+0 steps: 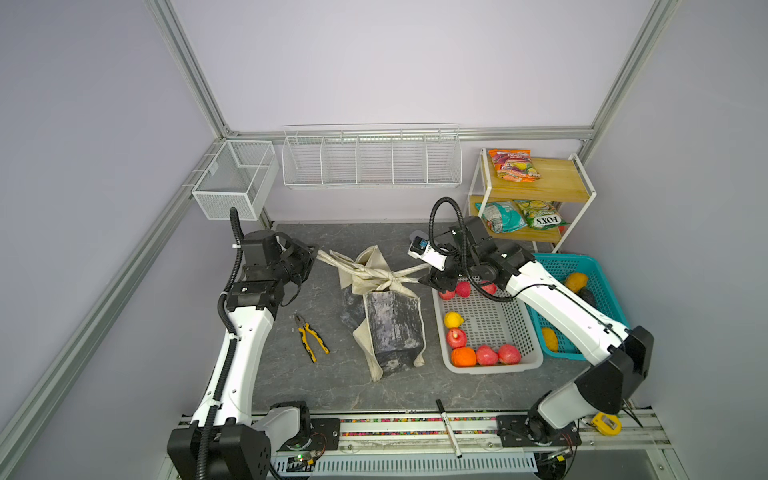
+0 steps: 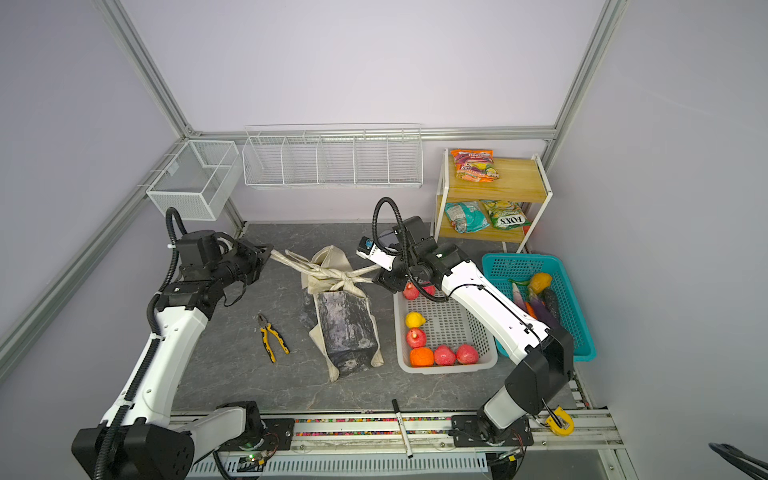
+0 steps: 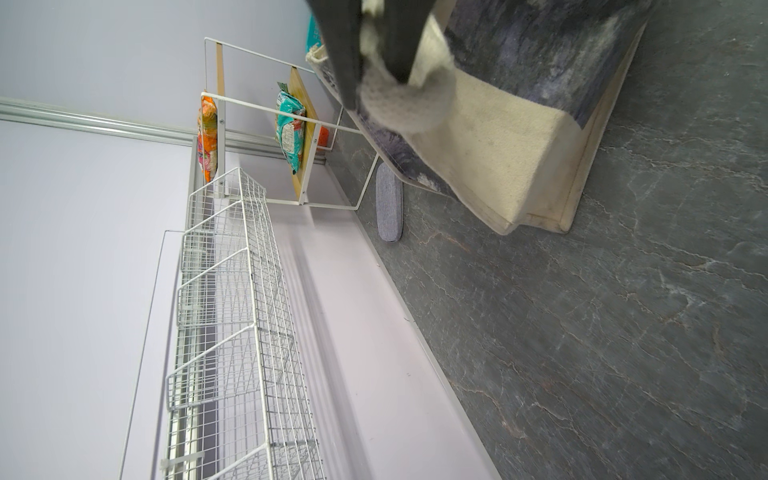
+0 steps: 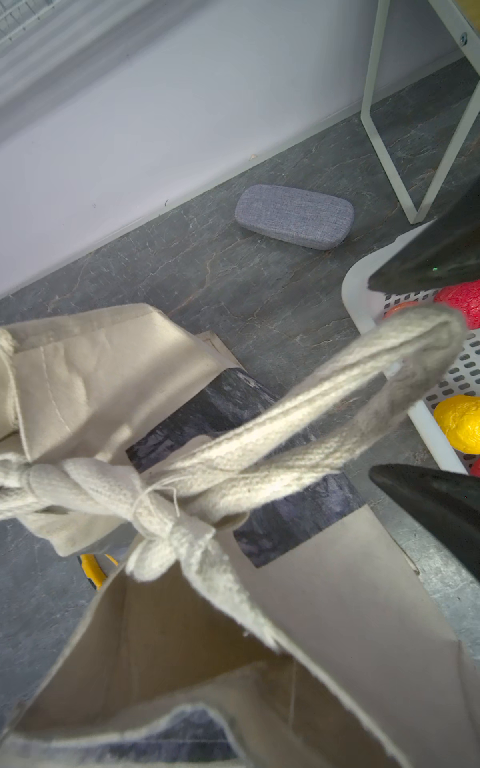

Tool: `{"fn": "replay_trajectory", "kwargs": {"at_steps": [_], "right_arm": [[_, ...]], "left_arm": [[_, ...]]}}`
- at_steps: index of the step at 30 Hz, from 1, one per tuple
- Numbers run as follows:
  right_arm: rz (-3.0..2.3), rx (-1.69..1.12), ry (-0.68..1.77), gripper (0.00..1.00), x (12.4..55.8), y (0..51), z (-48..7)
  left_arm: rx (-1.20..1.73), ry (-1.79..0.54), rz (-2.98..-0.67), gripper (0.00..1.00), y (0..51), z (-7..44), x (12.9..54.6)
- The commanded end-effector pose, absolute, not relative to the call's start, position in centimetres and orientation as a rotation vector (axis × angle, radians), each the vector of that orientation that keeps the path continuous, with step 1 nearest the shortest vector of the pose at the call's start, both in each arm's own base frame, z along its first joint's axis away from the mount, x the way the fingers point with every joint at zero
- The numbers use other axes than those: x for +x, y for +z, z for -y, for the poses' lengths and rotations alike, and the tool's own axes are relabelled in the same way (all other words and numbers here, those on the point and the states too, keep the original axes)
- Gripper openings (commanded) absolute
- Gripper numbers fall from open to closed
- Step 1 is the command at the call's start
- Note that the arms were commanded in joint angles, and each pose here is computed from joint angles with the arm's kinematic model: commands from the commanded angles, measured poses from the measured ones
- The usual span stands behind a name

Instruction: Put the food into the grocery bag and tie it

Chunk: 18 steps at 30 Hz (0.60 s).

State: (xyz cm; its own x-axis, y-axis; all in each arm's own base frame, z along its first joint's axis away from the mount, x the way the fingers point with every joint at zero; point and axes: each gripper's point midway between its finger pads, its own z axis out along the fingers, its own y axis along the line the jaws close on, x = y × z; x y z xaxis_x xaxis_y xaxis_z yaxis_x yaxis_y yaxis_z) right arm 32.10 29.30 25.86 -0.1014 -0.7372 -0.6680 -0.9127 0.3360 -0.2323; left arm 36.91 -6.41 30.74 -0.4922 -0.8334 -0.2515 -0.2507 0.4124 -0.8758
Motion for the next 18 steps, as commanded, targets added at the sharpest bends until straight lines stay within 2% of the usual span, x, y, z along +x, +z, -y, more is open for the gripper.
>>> {"fn": "replay_trajectory", "kwargs": {"at_steps": [1,18], "right_arm": [[-1.849,-1.493,0.24,0.65,32.9,26.1,-29.3],[-1.786,-1.541,0.189,0.61,34.8,25.8,-32.9]], "left_arm": [[-0.897,-1.05,-1.949,0.0,31.0,6.5,36.9],[-0.892,-1.062,-1.953,0.0,30.7,6.8,36.8]]}}
